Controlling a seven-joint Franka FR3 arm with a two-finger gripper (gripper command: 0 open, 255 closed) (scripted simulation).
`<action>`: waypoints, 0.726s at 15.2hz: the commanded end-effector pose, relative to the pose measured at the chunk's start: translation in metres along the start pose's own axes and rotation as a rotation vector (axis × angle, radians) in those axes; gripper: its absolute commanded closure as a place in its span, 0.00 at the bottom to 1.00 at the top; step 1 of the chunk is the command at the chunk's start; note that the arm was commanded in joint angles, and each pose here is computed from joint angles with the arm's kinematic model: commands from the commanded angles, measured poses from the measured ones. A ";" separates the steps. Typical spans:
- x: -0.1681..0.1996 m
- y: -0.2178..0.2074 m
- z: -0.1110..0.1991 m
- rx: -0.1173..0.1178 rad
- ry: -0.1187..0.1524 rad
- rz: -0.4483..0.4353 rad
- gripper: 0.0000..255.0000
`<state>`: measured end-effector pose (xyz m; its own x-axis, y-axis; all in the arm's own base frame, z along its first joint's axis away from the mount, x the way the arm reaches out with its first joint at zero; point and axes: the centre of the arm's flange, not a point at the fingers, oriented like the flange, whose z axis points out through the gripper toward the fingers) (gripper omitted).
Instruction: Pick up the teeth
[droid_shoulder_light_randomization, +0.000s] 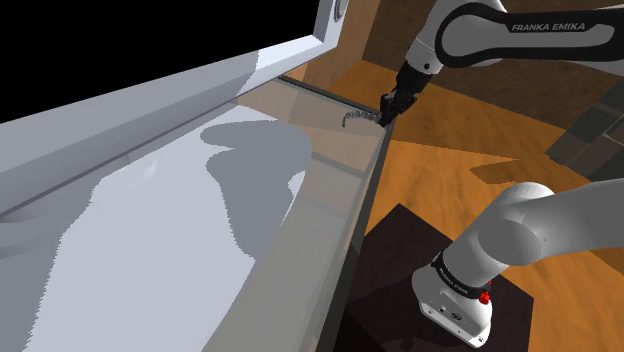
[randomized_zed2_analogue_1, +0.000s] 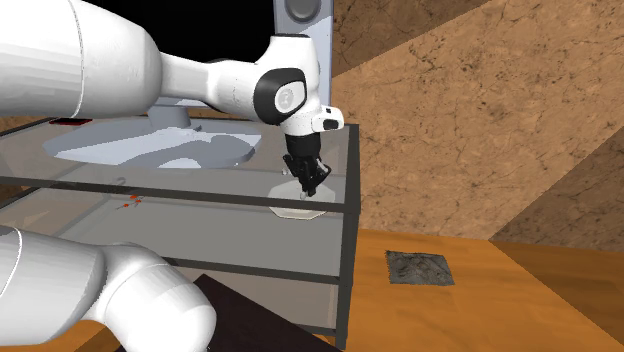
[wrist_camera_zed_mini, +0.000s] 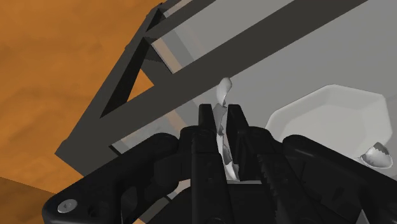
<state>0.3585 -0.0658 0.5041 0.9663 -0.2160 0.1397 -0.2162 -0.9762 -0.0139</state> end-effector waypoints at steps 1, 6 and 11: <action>0.000 0.000 0.000 0.000 0.000 0.000 1.00; 0.002 0.000 -0.016 0.000 0.000 0.000 1.00; 0.006 -0.001 -0.042 0.000 0.000 0.000 1.00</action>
<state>0.3592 -0.0655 0.5401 0.9663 -0.2160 0.1398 -0.2162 -0.9763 -0.0139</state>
